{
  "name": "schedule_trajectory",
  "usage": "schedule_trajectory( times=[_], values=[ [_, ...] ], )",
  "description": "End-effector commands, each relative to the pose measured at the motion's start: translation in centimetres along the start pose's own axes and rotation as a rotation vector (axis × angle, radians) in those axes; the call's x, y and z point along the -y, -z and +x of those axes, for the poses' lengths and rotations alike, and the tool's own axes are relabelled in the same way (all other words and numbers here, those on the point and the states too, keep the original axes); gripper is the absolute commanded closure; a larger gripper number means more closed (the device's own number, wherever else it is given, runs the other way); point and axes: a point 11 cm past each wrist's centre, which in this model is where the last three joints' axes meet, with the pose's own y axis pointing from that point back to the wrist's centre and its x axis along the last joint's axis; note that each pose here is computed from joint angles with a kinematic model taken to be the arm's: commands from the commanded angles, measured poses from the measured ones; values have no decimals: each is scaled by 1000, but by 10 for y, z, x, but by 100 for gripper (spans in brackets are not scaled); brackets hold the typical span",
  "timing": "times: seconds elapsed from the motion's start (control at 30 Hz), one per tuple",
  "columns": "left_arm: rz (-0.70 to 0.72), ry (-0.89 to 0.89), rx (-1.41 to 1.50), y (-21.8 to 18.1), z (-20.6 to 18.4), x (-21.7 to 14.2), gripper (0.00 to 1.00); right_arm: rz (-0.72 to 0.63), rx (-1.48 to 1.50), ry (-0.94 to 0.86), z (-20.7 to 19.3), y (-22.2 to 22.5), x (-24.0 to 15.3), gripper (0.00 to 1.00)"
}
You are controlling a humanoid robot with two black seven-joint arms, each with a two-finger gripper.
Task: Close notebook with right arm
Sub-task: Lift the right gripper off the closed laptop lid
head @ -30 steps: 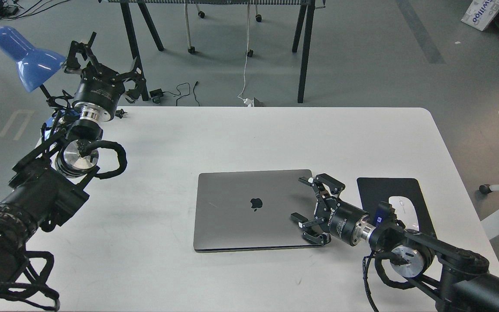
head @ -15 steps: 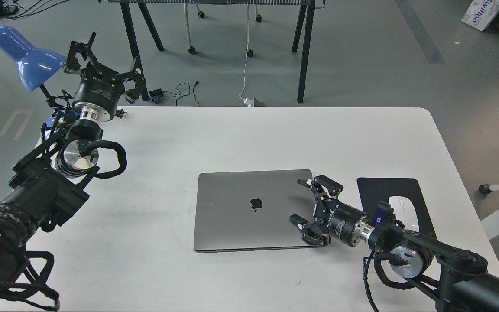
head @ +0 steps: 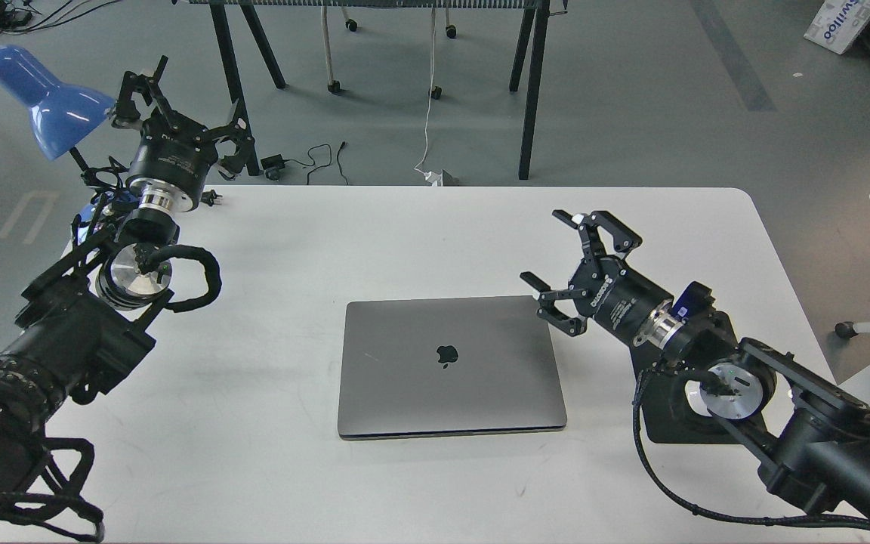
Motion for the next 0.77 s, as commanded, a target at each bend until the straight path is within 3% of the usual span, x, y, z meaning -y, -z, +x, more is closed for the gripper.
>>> schedule_trajectory(
  times=[0.0, 0.2, 0.37, 0.73],
  values=[
    [1, 1, 1, 0, 0, 0, 0, 137, 13, -46, 15, 55, 2, 0],
    [-1, 0, -1, 0, 0, 0, 0, 310, 83, -192, 61, 109, -8, 0],
    [-1, 0, -1, 0, 0, 0, 0, 395, 218, -278, 91, 122, -17, 0],
    [1, 0, 1, -1, 0, 0, 0, 402, 234, -288, 94, 120, -19, 0]
  ],
)
